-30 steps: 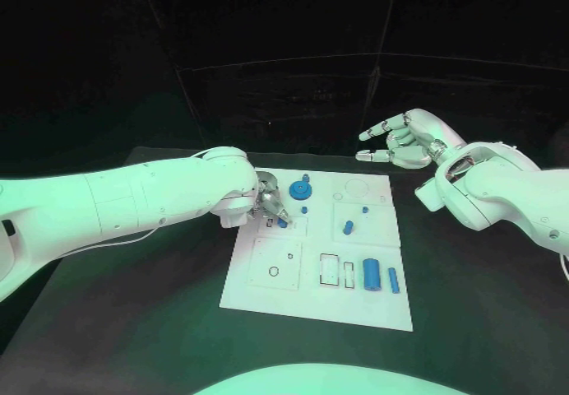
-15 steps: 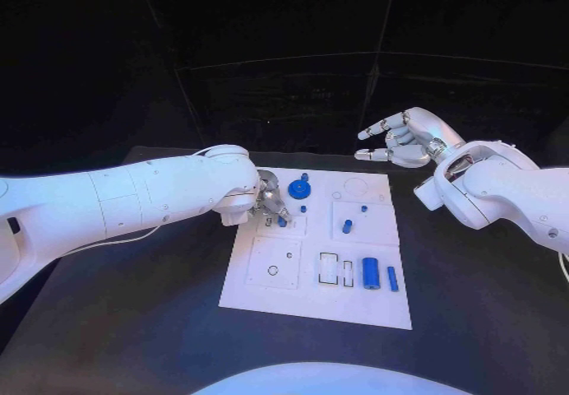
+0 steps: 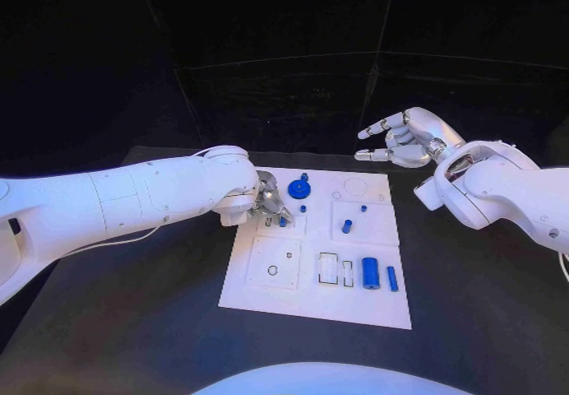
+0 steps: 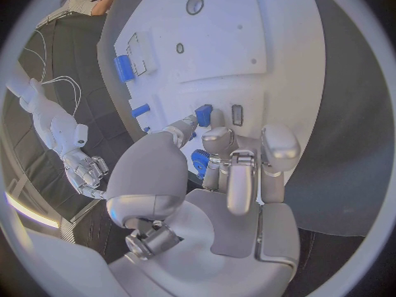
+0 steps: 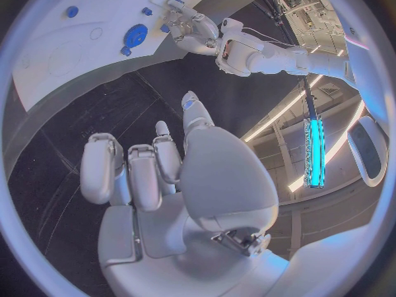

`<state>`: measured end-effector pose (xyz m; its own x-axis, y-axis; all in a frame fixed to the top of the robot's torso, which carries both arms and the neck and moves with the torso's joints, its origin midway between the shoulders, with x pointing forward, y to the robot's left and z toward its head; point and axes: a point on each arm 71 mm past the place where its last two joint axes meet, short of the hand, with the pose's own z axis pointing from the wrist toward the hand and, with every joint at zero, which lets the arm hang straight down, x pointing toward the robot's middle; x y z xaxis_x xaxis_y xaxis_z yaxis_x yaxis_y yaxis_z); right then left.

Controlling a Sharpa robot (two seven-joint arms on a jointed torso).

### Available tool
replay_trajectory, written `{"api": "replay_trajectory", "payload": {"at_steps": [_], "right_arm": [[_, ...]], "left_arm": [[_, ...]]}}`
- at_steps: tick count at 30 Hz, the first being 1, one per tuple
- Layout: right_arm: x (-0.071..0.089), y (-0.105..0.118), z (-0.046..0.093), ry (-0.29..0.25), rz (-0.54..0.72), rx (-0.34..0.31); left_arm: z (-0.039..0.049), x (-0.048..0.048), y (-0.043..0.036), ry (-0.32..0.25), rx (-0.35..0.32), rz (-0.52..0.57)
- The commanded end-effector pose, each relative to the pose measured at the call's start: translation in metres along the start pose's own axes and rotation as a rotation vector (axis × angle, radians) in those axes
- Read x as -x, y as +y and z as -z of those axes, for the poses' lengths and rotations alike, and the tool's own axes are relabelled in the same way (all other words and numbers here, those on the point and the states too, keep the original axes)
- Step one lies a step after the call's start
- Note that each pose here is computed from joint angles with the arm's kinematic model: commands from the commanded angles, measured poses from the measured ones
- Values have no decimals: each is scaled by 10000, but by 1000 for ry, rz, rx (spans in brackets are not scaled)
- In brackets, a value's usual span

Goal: Assemble the parts on the task board

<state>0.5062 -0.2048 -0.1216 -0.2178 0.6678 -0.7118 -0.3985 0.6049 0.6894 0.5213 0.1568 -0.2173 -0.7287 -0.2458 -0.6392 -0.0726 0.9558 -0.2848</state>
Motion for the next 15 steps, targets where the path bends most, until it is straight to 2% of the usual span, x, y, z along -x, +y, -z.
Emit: {"api": "replay_trajectory", "payload": {"at_steps": [1,10,15], "right_arm": [[20,23,-1,-16,4,17],[30,12,-4,-18,6,17],[47,-13,-13,-22,10,15]], "left_arm": [[4,19,8,-19,0,28],[53,6,36,-25,-20,62],[123,40,53,-35,-44,114]]}}
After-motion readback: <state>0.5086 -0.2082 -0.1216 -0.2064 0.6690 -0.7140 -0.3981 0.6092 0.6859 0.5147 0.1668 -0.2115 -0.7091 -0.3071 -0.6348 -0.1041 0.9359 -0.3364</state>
